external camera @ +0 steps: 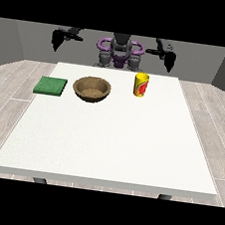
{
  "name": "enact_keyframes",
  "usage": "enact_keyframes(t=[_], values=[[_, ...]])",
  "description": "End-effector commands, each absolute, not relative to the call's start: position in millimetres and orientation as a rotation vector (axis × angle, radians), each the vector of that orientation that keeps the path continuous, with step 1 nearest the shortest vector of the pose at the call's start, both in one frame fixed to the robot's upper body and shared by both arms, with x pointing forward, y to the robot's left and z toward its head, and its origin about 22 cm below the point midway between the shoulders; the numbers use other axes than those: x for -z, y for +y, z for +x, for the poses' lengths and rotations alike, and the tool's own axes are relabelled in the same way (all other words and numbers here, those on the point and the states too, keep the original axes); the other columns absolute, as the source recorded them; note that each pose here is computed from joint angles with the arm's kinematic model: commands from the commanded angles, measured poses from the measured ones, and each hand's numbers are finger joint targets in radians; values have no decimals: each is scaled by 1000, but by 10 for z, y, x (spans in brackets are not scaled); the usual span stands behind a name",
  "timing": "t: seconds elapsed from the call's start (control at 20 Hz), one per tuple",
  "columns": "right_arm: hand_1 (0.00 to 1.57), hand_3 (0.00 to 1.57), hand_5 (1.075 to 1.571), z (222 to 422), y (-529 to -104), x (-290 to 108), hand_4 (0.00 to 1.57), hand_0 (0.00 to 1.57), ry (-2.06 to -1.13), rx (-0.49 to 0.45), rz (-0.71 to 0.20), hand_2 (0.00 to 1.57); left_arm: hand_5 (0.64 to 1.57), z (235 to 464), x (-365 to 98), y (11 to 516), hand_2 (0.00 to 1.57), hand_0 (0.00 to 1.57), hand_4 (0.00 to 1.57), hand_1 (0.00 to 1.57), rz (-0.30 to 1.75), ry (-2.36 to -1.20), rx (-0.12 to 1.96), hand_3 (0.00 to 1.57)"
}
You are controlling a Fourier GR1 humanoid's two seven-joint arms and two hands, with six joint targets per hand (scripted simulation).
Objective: Pick the cup and pour the ball into the bowl, then pick the bowl and place it on the pad
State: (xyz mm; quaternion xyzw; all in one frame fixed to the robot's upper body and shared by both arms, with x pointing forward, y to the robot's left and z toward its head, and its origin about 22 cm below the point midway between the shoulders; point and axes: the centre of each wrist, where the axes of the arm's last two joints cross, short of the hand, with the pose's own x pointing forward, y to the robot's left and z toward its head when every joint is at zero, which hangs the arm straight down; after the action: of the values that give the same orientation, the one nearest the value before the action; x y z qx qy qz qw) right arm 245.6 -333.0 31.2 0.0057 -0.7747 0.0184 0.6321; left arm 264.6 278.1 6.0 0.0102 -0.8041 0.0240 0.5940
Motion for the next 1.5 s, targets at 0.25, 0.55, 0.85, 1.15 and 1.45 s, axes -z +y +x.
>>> enact_keyframes(t=[0.25,0.55,0.85,1.15,1.45], values=[[0,0,1570,2661,-3361,-425,0,0,-1832,-74,21,0,1523,2907,488,2367,0,0,0,0,91,-1892,-59,0],[0,0,1570,2543,-3414,-187,0,0,-1851,-89,67,0,1517,2839,843,2671,0,0,0,0,107,-1899,-77,0],[0,0,1571,2702,-3426,-333,0,0,-1855,-77,56,0,1520,3079,943,2501,0,0,0,0,147,-1918,-90,0],[0,0,1571,2767,-3346,-265,0,0,-1895,-118,92,0,1526,3183,972,2438,0,0,0,0,154,-1955,-102,0],[0,0,1570,2875,-3384,-507,0,0,-1923,-111,59,0,1268,2967,1159,2352,1571,1286,1403,1286,446,-1968,137,1571]])
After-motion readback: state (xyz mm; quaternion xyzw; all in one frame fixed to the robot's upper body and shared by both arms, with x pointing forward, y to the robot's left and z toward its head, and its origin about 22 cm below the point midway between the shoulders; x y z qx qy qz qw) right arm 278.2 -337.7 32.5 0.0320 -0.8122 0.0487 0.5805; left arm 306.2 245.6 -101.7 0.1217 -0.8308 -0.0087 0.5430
